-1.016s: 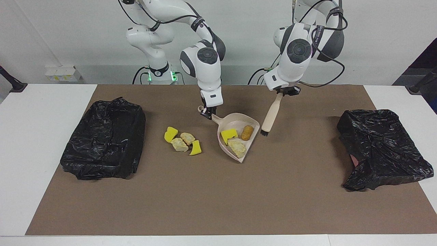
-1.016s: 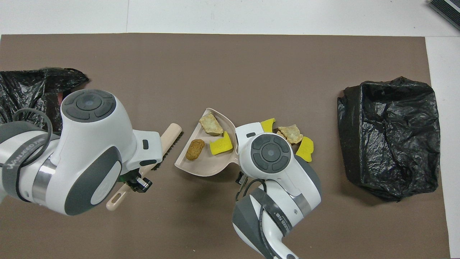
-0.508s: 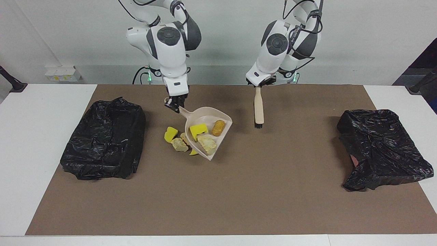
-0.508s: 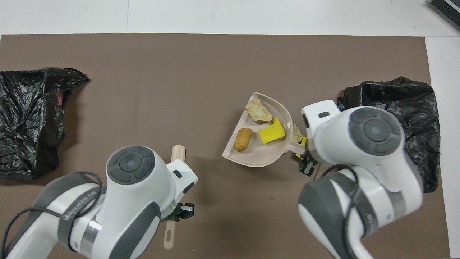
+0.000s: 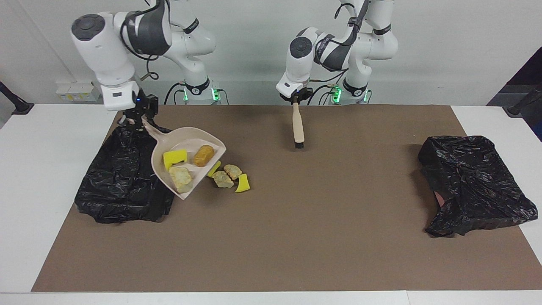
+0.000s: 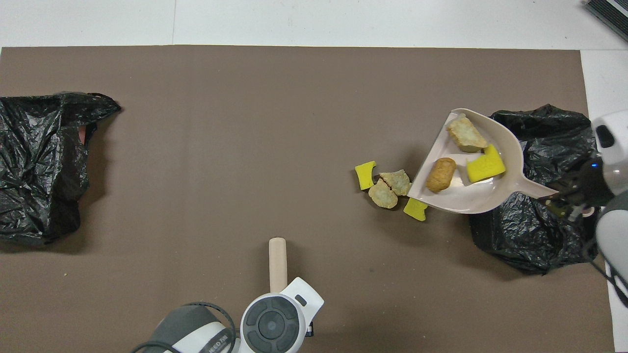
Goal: Sweep and dump trash in bin
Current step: 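Carry the dustpan to the black bag with the right gripper, then tip the dustpan into the black bag with the right gripper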
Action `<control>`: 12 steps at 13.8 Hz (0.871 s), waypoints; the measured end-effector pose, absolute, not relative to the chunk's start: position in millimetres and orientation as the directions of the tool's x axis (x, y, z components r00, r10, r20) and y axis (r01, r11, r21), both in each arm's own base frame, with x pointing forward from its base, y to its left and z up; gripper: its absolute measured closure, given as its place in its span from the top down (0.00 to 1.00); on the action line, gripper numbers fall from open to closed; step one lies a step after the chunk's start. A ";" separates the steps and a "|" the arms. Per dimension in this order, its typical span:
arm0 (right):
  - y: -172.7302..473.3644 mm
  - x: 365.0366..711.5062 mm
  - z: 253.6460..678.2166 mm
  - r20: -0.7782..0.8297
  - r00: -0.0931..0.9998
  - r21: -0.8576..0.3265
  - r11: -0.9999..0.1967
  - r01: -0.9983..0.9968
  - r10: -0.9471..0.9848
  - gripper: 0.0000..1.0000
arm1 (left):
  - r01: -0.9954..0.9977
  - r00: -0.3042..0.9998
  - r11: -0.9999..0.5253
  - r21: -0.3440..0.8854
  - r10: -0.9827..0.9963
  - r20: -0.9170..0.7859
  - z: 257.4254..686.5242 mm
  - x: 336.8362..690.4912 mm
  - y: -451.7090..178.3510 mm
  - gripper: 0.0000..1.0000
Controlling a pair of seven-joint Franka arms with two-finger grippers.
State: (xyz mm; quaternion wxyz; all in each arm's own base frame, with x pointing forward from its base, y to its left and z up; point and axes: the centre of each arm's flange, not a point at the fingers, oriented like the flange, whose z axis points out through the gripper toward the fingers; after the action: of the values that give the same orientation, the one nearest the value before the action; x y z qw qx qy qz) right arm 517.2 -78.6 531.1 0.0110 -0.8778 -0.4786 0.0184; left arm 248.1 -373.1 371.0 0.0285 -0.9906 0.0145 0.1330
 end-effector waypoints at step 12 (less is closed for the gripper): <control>-196.2 517.4 549.8 -0.365 0.126 0.021 -0.127 0.992 0.922 0.31 | 0.013 0.966 -1.000 0.025 0.006 -0.257 337.6 201.7 -394.2 0.40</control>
State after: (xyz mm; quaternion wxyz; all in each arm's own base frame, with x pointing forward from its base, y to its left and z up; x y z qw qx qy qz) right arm 517.4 -196.2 549.8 -0.1306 -0.7390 -0.6476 0.1326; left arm 201.7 -394.2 337.6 -0.0131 -0.9915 -0.0050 0.1295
